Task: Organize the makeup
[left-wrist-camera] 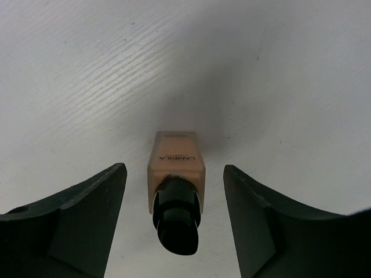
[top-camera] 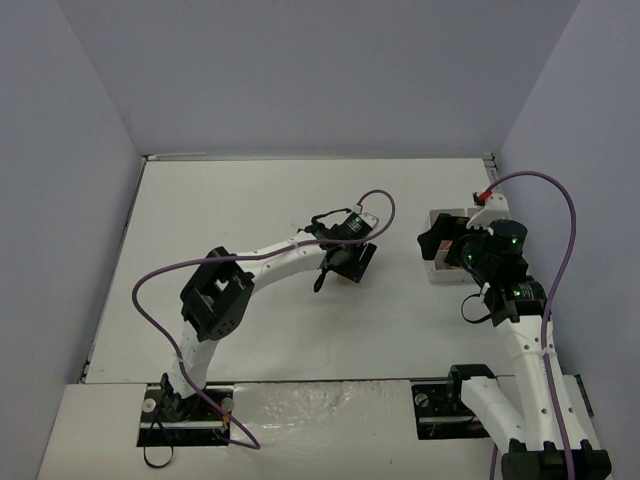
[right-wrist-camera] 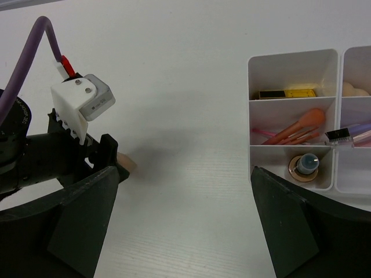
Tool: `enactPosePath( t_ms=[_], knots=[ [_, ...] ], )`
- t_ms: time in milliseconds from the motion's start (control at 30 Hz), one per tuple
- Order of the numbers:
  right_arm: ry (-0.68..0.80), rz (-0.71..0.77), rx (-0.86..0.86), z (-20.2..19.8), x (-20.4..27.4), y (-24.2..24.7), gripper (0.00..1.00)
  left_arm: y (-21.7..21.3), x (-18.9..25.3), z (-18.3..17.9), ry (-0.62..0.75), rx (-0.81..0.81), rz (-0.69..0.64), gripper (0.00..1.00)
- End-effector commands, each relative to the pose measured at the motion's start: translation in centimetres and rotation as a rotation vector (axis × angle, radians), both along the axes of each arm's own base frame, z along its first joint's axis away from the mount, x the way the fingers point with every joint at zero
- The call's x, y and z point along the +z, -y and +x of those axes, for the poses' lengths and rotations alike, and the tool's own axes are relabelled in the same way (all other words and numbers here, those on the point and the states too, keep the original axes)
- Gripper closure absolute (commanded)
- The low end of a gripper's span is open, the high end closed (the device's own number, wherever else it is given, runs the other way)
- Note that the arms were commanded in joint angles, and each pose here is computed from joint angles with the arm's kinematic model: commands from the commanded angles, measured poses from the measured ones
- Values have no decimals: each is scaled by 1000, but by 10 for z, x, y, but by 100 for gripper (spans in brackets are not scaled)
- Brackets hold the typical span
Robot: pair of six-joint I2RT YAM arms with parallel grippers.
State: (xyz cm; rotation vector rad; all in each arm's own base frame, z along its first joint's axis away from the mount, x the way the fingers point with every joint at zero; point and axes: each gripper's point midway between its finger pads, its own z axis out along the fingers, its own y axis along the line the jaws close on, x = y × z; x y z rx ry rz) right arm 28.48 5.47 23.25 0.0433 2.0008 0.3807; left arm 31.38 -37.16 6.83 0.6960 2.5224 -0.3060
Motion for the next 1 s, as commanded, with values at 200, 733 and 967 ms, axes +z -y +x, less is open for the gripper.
enactPosePath(
  t_ms=[200, 733, 967],
  knots=[
    [95, -46, 125, 6, 37, -18, 5, -24, 141, 19, 283, 104, -164, 11],
    [45, -166, 470, 12, -3, -146, 11, -284, 205, 9, 480, 584, -171, 9],
    [-2, -242, 538, 23, -50, -185, 17, -353, 185, -25, 529, 739, -95, 9]
  ],
)
